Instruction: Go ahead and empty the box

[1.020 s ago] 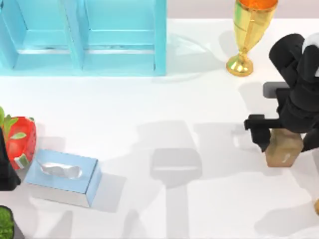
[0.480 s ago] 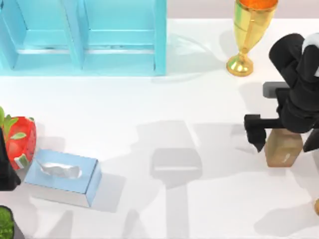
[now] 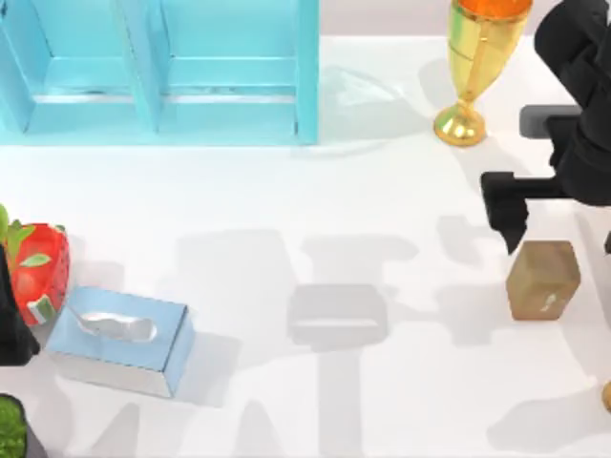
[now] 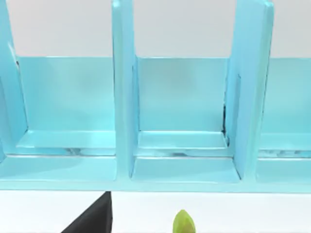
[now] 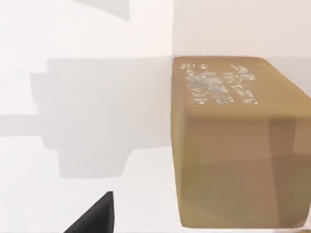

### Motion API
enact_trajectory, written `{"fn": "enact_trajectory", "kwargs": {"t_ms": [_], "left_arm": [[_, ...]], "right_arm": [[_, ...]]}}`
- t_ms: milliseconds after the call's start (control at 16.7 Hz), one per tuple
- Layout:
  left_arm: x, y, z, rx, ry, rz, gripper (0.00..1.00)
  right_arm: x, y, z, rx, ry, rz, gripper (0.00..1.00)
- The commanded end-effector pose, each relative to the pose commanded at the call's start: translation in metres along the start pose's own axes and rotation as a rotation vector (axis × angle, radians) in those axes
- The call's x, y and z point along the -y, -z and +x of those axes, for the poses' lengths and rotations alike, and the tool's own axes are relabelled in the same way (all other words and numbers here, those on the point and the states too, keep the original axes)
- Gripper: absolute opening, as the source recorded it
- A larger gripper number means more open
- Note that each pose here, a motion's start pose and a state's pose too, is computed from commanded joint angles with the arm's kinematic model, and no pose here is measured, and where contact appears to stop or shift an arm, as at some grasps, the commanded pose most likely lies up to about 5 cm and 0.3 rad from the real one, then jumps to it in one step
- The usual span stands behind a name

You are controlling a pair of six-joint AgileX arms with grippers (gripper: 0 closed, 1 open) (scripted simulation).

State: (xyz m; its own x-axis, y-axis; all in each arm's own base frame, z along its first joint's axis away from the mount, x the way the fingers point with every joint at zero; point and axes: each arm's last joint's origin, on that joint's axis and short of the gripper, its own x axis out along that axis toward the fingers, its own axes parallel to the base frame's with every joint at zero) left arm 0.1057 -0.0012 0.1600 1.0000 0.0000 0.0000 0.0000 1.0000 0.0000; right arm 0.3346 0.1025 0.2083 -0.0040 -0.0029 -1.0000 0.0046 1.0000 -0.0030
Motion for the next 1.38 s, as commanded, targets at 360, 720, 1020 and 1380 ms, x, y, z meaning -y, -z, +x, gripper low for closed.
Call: {"fn": "enact_trajectory", "kwargs": {"t_ms": [360, 720, 1020, 1380], "left_arm": [[0.0, 0.0, 0.0, 0.0, 0.0, 0.0, 1.0], [0.0, 0.0, 0.0, 0.0, 0.0, 0.0, 1.0], [0.0, 0.0, 0.0, 0.0, 0.0, 0.0, 1.0], [0.0, 0.0, 0.0, 0.0, 0.0, 0.0, 1.0]], "right_arm": [[0.001, 0.0, -0.008, 0.002, -0.001, -0.001, 1.0], [0.072, -0.035, -0.023, -0.003, -0.002, -0.002, 1.0], [0.205, -0.044, -0.036, -0.015, -0.009, 0.007, 1.0], [0.285, -0.024, -0.05, 0.002, -0.005, 0.01, 1.0]]}}
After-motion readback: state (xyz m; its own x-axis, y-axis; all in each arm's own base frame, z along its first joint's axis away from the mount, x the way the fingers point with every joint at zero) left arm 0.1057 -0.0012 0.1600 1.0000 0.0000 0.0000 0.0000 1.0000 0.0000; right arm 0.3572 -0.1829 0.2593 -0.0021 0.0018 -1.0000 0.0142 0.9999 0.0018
